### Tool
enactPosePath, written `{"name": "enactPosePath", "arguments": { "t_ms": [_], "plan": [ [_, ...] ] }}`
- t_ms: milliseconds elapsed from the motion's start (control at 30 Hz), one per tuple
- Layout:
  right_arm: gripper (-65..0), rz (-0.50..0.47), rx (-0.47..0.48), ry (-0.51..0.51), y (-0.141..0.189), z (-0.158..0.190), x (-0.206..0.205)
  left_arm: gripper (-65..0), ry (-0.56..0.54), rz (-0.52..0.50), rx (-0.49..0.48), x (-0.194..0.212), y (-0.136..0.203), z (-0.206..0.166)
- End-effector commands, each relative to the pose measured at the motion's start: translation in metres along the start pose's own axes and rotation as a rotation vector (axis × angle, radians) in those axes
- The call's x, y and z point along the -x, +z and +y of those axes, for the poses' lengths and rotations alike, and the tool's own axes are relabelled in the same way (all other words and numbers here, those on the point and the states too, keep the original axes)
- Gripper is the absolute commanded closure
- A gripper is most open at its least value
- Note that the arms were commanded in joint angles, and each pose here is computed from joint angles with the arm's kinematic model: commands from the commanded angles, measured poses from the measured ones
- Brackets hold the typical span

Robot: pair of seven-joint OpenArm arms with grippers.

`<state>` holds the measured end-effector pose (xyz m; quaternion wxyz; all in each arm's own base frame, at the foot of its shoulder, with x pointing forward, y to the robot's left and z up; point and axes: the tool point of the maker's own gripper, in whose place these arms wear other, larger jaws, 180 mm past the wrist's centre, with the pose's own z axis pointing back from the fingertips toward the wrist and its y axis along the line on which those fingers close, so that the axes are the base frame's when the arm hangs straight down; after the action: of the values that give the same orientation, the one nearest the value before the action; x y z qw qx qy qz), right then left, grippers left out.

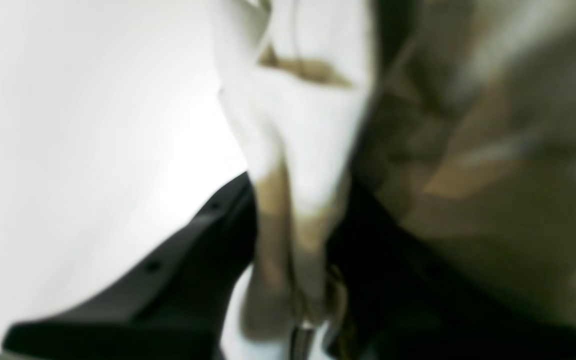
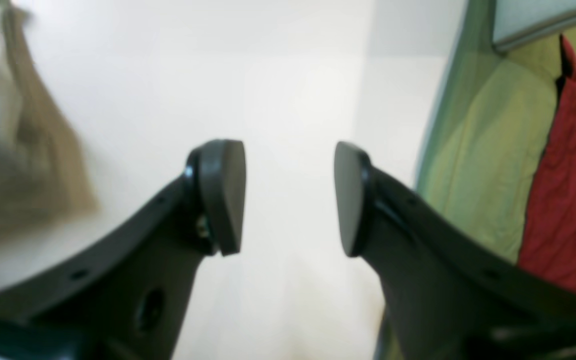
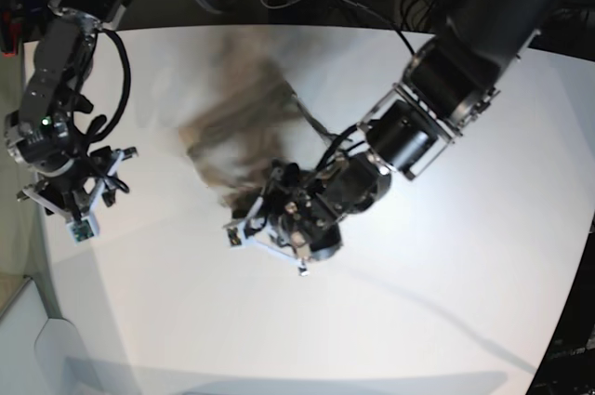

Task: Layout the t-shirt on the table in an organized manner, then fold the t-shirt properly
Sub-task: 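Lift the bundle with the left gripper and fold it over onto itself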

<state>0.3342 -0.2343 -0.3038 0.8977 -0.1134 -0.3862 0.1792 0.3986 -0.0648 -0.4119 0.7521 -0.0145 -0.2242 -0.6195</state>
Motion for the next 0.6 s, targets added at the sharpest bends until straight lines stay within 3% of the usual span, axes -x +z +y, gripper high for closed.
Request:
{"name": "enactPosePath", "arguments": {
  "t_ms": [0,200,433,500,567],
  "plan": [
    [-29.5,-0.046,0.01,0.023,0.005,-0.005,-0.012,-0.4,-0.049,-0.042,-0.01,-0.024,0.007,0.005],
    [-29.5,-0.039,0.032,0.007,0.008,-0.013,-0.008,-0.3,-0.218,-0.009,-0.053,-0.053,0.008,-0.002],
    [-29.5,-0.033,0.052,-0.013,0.01,-0.021,-0.003,-0.7,-0.259,0.025,-0.091,-0.048,0.009,0.004],
    [-29.5,-0.033,0.052,-0.013,0.01,-0.021,-0.003,-4.0,-0.261,0.022,-0.095,-0.05,0.01,0.004],
    [-29.5,-0.03,0.052,-0.013,0.01,-0.021,-0.002,-12.6,-0.254,0.019,-0.103,-0.051,0.01,0.006]
  ]
}}
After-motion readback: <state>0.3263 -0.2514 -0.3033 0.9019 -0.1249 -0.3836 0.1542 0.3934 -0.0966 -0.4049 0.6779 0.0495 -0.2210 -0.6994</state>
